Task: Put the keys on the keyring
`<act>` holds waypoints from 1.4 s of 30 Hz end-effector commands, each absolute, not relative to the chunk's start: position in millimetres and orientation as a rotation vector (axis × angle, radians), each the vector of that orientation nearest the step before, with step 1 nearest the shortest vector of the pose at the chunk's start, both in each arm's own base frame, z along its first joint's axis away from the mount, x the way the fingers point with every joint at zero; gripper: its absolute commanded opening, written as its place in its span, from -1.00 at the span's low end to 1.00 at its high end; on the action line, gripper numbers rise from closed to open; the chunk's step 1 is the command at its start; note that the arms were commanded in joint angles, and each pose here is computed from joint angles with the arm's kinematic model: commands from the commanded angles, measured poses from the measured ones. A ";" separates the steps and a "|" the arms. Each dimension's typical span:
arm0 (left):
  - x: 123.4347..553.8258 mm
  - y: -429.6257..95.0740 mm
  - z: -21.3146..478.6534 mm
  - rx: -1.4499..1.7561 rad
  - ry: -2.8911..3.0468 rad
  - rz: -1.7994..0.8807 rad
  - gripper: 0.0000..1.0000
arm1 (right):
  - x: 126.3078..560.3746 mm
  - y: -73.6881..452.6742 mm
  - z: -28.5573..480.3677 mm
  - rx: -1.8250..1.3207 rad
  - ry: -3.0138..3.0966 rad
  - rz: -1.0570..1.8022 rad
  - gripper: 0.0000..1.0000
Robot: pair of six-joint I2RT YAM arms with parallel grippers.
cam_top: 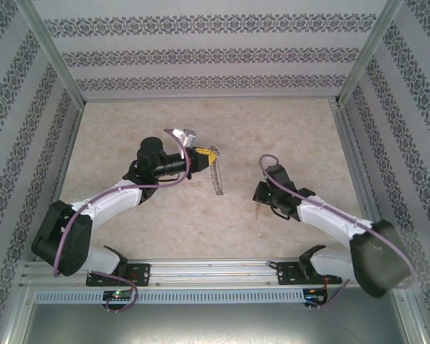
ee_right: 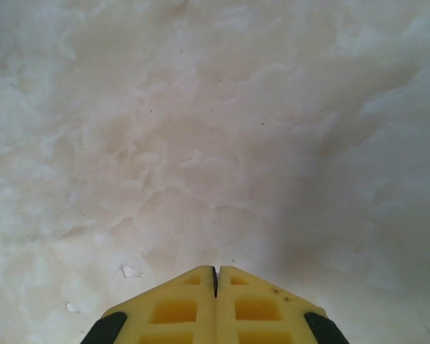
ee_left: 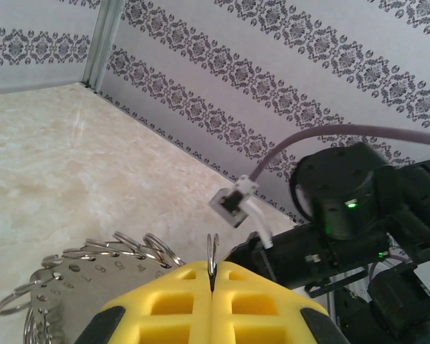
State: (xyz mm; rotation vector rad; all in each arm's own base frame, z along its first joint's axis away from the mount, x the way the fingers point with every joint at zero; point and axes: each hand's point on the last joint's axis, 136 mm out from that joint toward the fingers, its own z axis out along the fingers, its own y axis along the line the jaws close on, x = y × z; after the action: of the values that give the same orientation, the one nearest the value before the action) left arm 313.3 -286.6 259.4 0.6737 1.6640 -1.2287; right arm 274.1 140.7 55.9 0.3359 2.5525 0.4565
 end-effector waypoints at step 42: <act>310.0 -301.4 282.2 0.716 1.576 -1.251 -1.00 | 329.6 170.5 53.7 0.230 2.508 0.482 0.25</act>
State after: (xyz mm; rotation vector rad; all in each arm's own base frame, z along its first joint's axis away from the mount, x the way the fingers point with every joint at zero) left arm 314.5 -296.5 245.5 0.6722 1.6934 -1.2560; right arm 323.8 166.3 49.0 0.2601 2.5205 0.4858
